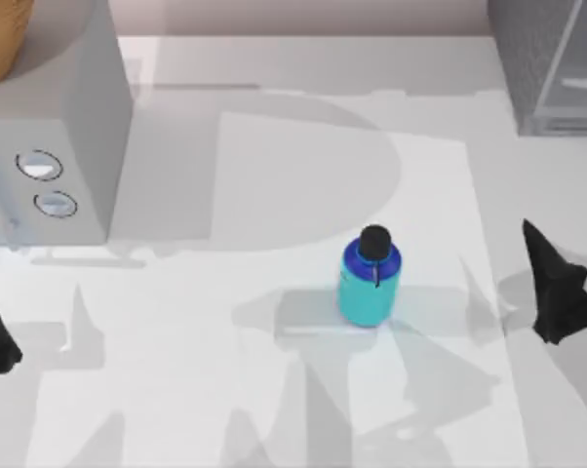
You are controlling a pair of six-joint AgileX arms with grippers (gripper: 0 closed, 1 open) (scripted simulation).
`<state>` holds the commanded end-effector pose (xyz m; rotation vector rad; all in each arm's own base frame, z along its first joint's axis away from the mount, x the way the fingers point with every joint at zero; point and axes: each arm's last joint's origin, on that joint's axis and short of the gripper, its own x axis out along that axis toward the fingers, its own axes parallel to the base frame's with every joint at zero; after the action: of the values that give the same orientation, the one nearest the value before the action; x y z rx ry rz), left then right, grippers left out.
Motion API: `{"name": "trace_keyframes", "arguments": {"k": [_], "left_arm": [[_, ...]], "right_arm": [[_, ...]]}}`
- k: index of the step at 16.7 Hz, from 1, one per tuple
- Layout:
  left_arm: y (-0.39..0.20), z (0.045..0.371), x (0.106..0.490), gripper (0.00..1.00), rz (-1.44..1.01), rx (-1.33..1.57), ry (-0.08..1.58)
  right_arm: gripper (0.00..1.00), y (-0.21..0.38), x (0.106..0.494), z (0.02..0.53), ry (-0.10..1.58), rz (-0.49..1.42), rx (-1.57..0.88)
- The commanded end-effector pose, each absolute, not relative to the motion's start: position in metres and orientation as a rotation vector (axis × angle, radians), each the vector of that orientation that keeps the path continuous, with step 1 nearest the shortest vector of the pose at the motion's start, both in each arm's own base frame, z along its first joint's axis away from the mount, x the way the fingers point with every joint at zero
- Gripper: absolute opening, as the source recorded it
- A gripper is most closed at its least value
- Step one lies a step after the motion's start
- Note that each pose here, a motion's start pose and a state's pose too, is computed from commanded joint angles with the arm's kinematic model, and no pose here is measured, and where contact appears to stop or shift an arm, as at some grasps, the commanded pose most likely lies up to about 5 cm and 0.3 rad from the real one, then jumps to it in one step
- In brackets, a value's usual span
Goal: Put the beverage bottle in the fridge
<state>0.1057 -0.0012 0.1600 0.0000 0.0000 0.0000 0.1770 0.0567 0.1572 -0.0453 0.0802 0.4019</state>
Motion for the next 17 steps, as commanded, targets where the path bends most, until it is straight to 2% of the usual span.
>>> {"name": "trace_keyframes", "arguments": {"k": [4, 9, 17], "left_arm": [[-0.001, 0.160, 0.106, 1.00, 0.000, 0.000, 0.000], [-0.001, 0.160, 0.106, 1.00, 0.000, 0.000, 0.000], [-0.001, 0.160, 0.106, 1.00, 0.000, 0.000, 0.000]], "right_arm": [[1.00, 0.087, 0.196, 0.131, 0.116, 0.547, -0.057], [1.00, 0.118, 0.202, 0.089, 0.161, 0.692, -0.070], [1.00, 0.132, 0.197, 0.062, 0.188, 0.773, -0.079]]}}
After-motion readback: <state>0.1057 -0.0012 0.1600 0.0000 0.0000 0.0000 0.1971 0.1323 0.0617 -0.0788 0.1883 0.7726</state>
